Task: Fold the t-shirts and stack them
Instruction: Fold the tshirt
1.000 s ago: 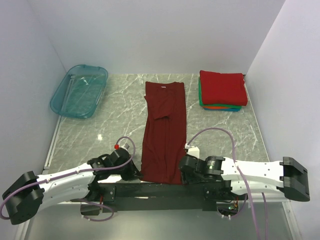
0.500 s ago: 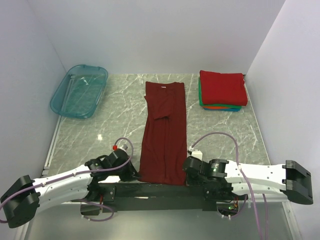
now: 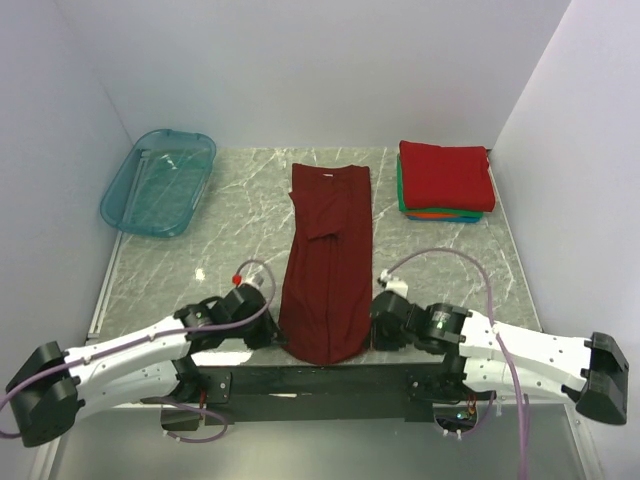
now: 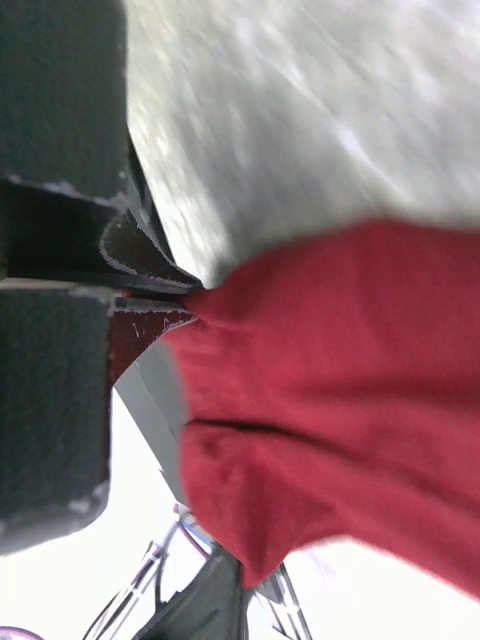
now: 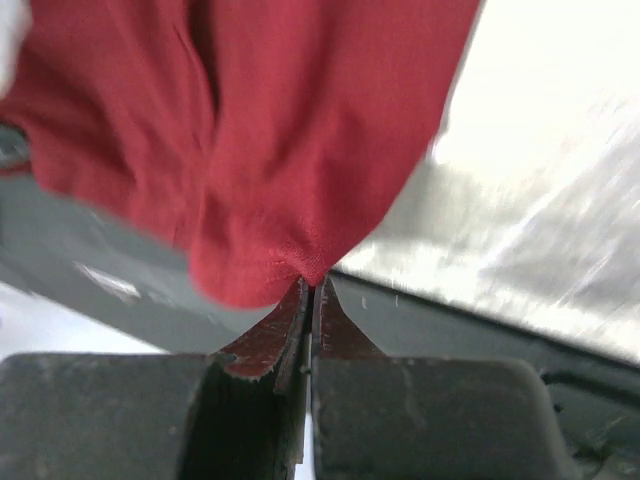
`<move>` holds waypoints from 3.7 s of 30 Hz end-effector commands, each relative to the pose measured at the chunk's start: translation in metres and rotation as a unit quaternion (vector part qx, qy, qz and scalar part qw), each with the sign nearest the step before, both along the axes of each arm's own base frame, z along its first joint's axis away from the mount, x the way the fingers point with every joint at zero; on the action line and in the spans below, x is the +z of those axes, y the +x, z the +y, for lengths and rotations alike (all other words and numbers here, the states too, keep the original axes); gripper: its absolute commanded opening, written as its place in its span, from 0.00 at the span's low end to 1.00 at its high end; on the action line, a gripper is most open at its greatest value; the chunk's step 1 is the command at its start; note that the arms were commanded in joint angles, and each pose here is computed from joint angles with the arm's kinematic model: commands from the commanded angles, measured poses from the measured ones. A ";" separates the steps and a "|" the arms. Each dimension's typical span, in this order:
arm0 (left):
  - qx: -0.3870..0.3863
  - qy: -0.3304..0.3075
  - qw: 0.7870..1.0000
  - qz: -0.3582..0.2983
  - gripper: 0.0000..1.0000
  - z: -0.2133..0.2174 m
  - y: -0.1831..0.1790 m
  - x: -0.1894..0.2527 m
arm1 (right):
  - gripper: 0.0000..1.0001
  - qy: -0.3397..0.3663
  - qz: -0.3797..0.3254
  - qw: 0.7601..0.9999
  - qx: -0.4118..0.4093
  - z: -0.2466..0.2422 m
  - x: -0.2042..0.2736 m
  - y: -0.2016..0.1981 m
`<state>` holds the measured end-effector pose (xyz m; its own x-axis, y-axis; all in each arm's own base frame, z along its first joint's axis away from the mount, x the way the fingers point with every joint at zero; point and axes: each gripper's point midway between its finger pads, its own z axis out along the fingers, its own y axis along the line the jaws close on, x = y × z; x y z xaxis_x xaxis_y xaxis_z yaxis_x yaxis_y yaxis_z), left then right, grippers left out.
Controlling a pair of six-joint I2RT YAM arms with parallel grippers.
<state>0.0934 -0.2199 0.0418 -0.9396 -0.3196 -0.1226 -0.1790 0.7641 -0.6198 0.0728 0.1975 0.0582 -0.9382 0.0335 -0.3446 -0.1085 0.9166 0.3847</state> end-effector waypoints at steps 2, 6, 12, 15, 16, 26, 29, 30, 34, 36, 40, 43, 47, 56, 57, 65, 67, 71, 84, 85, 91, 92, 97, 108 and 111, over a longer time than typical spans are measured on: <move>-0.007 0.013 0.996 -0.087 0.00 -0.020 0.046 0.045 | 0.00 0.009 -0.080 0.997 -0.021 -0.002 0.043 0.050; -0.009 0.031 0.994 -0.103 0.00 -0.022 0.084 0.060 | 0.00 0.002 -0.133 0.990 -0.036 -0.004 0.070 0.081; 0.010 0.010 0.985 -0.174 0.00 -0.032 0.151 0.100 | 0.00 0.009 -0.187 0.979 -0.081 -0.003 0.100 0.140; 0.011 0.024 0.982 -0.184 0.00 -0.032 0.179 0.102 | 0.00 -0.006 -0.206 0.973 -0.103 -0.008 0.111 0.169; 0.017 0.022 0.981 -0.193 0.00 -0.032 0.190 0.110 | 0.00 -0.014 -0.211 0.972 -0.106 -0.010 0.112 0.176; 0.017 0.040 0.974 -0.223 0.00 -0.037 0.252 0.122 | 0.00 -0.038 -0.207 0.969 -0.130 -0.021 0.114 0.226; 0.009 0.038 0.974 -0.222 0.00 -0.041 0.265 0.119 | 0.00 -0.044 -0.203 0.970 -0.130 -0.026 0.109 0.237; 0.008 0.036 0.975 -0.221 0.00 -0.042 0.267 0.117 | 0.00 -0.047 -0.200 0.970 -0.128 -0.025 0.105 0.242; 0.012 0.036 0.976 -0.215 0.00 -0.042 0.281 0.109 | 0.00 -0.045 -0.195 0.973 -0.119 -0.024 0.099 0.255; 0.012 0.037 0.977 -0.209 0.00 -0.041 0.284 0.104 | 0.00 -0.049 -0.185 0.974 -0.118 -0.024 0.092 0.261; 0.017 0.044 0.977 -0.207 0.00 -0.037 0.296 0.094 | 0.00 -0.057 -0.177 0.976 -0.116 -0.024 0.084 0.272; 0.020 0.044 0.978 -0.205 0.00 -0.037 0.303 0.089 | 0.00 -0.062 -0.164 0.977 -0.117 -0.025 0.073 0.280; 0.018 0.045 0.980 -0.193 0.00 -0.036 0.308 0.077 | 0.00 -0.067 -0.150 0.979 -0.118 -0.024 0.059 0.290; 0.031 0.045 0.983 -0.177 0.19 -0.036 0.320 0.056 | 0.10 -0.064 -0.125 0.982 -0.128 -0.020 0.032 0.313; 0.037 0.046 0.983 -0.175 0.35 -0.034 0.320 0.055 | 0.19 -0.064 -0.120 0.982 -0.131 -0.020 0.028 0.314; 0.071 0.042 0.973 -0.215 0.99 -0.014 0.312 0.096 | 0.60 -0.077 -0.140 0.975 -0.156 -0.032 0.053 0.317; 0.070 0.044 0.973 -0.216 0.99 -0.008 0.301 0.103 | 0.77 -0.068 -0.141 0.974 -0.163 -0.034 0.053 0.308; 0.059 0.023 0.974 -0.216 0.99 -0.005 0.275 0.105 | 0.82 -0.029 -0.168 0.971 -0.169 -0.038 0.076 0.287; 0.051 -0.006 0.988 -0.147 1.00 0.005 0.208 0.045 | 0.84 0.058 -0.144 0.975 -0.159 -0.046 0.044 0.193; 0.050 -0.006 0.989 -0.141 1.00 0.006 0.205 0.041 | 0.84 0.054 -0.137 0.976 -0.159 -0.049 0.036 0.187; 0.041 -0.019 0.993 -0.107 0.85 0.001 0.194 0.016 | 0.84 0.062 -0.121 0.978 -0.161 -0.049 0.022 0.176; 0.041 -0.016 0.994 -0.104 0.81 0.002 0.192 0.012 | 0.84 0.061 -0.119 0.978 -0.161 -0.049 0.021 0.176; 0.045 -0.003 0.995 -0.090 0.55 0.005 0.190 -0.002 | 0.84 0.054 -0.112 0.978 -0.165 -0.051 0.013 0.174; 0.029 -0.006 0.997 -0.065 0.18 0.000 0.183 -0.020 | 0.81 0.061 -0.086 0.983 -0.152 -0.042 0.001 0.173; 0.021 -0.008 0.998 -0.060 0.01 -0.002 0.179 -0.021 | 0.80 0.059 -0.081 0.984 -0.148 -0.041 -0.003 0.173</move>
